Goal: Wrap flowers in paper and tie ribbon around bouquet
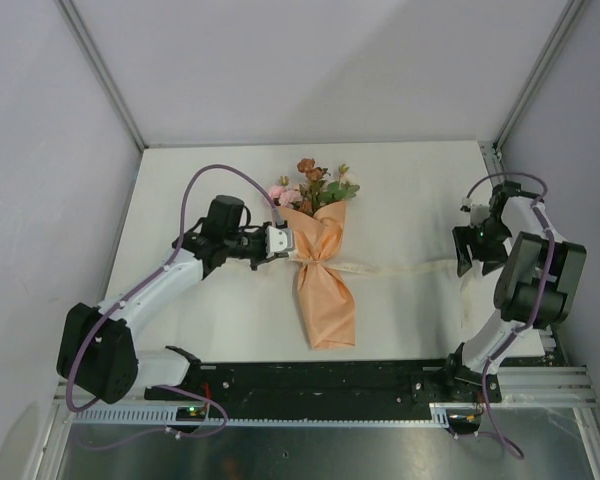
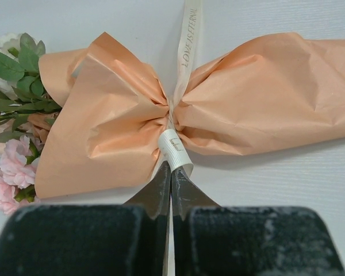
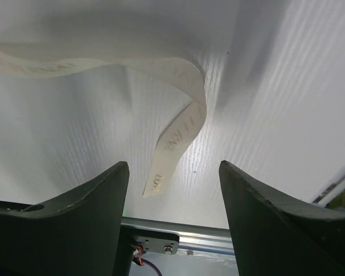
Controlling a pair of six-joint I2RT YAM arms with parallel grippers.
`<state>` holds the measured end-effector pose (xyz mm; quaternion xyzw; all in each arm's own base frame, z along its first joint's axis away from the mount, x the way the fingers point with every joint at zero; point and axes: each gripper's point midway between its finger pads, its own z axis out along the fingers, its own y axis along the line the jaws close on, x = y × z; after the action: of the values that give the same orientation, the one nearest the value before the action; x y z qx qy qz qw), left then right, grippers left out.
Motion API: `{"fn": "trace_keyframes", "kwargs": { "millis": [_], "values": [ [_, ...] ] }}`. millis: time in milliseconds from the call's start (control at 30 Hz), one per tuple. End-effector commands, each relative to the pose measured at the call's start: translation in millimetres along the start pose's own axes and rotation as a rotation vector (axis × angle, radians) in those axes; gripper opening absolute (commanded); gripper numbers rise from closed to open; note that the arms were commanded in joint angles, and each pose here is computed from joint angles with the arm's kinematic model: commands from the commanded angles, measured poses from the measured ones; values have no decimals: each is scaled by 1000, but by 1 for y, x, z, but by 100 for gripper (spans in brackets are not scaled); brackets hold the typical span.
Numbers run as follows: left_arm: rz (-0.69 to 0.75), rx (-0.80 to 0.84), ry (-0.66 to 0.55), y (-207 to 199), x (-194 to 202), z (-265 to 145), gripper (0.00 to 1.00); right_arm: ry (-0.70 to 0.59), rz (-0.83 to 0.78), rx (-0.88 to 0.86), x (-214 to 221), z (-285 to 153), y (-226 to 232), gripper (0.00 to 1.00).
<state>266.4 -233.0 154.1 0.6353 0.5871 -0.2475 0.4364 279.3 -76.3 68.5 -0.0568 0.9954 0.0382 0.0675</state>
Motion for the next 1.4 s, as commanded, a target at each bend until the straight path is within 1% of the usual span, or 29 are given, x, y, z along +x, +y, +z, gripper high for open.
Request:
{"fn": "trace_keyframes", "kwargs": {
  "millis": [0, 100, 133, 167, 200, 267, 300, 333, 400, 467, 533, 600, 667, 733, 900, 967, 1100, 1267, 1367],
  "values": [
    [60, -33, -63, 13, -28, -4, 0, 94, 47, -10, 15, 30, -9, 68],
    [79, -38, -71, 11, -30, -7, 0, 134, 72, -25, 20, 48, -13, 60],
    [85, -39, -72, 10, -30, -7, 0, 143, 78, -27, 21, 52, -15, 54],
    [89, -40, -73, 10, -29, -7, 0, 151, 83, -35, 23, 56, -16, 48],
    [92, -41, -73, 9, -29, -8, 0, 155, 84, -47, 23, 56, -16, 34],
    [100, -44, -75, 8, -29, -9, 0, 119, 76, -117, 15, 46, -5, 12],
    [104, -42, -75, 6, -28, -9, 0, 61, 57, -174, 4, 34, 6, 6],
    [111, -39, -80, 4, -27, -9, 0, 0, 34, -219, -7, 18, 17, 3],
    [130, -38, -89, 0, -26, -9, 0, -184, -60, -326, -36, -28, 50, 1],
    [146, -50, -98, -2, -25, -10, 0, -368, -186, -417, -62, -83, 93, 0],
    [160, -68, -106, -2, -25, -11, 0, -516, -326, -490, -79, -136, 143, 0],
    [174, -87, -117, -2, -26, -13, 0, -636, -474, -559, -85, -185, 197, 0],
    [199, -109, -140, -3, -27, -14, 0, -731, -614, -639, -82, -225, 252, 0],
    [234, -129, -165, -5, -30, -15, 0, -810, -715, -711, -79, -257, 294, 0],
    [269, -139, -182, -9, -29, -15, 0, -948, -909, -887, -71, -317, 374, 0],
    [279, -139, -183, -10, -28, -16, 0, -987, -966, -953, -68, -336, 400, 0],
    [321, -140, -203, -14, -31, -17, 0, -1047, -1018, -1042, -83, -350, 447, 0],
    [353, -129, -220, -22, -30, -17, 0, -1032, -992, -1143, -126, -320, 504, 0],
    [367, -125, -226, -25, -31, -17, 0, -985, -959, -1211, -147, -294, 538, 0]
  ]
}}
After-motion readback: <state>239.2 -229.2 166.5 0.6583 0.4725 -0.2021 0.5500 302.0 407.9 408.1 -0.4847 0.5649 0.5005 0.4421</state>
